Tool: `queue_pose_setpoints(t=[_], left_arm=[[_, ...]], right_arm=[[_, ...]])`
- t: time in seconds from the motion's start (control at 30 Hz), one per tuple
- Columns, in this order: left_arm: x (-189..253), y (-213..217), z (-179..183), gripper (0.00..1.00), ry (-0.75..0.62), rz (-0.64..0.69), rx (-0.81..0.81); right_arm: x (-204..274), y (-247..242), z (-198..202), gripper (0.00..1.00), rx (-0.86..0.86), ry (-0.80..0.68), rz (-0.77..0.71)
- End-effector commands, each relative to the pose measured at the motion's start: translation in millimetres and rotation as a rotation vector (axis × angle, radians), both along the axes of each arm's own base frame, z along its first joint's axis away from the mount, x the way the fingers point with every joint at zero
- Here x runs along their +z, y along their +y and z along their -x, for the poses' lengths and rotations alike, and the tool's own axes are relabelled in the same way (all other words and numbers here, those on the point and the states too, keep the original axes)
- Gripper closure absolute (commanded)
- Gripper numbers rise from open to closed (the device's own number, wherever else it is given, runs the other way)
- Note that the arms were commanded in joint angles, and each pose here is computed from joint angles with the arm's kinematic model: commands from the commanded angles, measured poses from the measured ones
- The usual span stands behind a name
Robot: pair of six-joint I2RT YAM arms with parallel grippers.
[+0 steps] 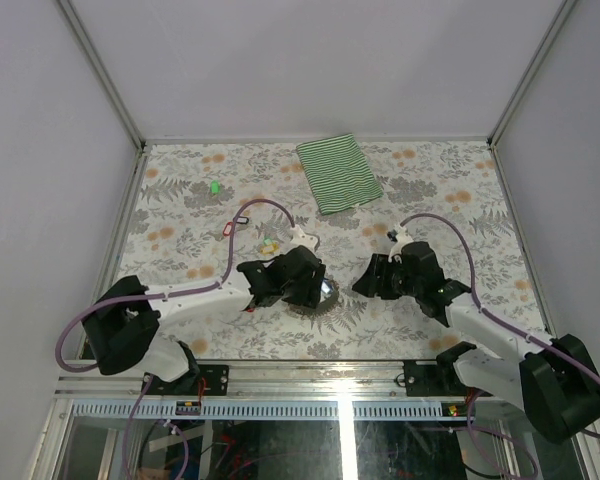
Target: Put the keys on the keyring
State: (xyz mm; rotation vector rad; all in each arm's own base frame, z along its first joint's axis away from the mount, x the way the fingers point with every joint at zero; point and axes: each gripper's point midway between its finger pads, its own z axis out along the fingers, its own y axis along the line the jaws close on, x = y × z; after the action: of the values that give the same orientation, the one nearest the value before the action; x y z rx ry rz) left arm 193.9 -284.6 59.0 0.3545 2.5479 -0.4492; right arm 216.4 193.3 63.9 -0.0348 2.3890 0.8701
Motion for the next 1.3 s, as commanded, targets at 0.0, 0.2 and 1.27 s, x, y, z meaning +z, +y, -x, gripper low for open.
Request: queue_pose_setpoints(t=[0.0,0.2,1.27], left_arm=[[18.9,-18.6,-9.9,0.36,-0.097,0.059,-0.097],[8.3,-29.9,-5.3,0.40,-0.063,0.084,-0.135],[18.2,-16.8,-3.6,0.41,-0.094,0.099,-0.098]], right_arm=[[5.5,12.0,16.4,0.44,0.074,0.009,-0.090],[3.0,23.5,18.3,0.55,0.109,0.024,-0.155],[-28.4,56.3,5.7,0.71,0.167,0.060,-0.141]])
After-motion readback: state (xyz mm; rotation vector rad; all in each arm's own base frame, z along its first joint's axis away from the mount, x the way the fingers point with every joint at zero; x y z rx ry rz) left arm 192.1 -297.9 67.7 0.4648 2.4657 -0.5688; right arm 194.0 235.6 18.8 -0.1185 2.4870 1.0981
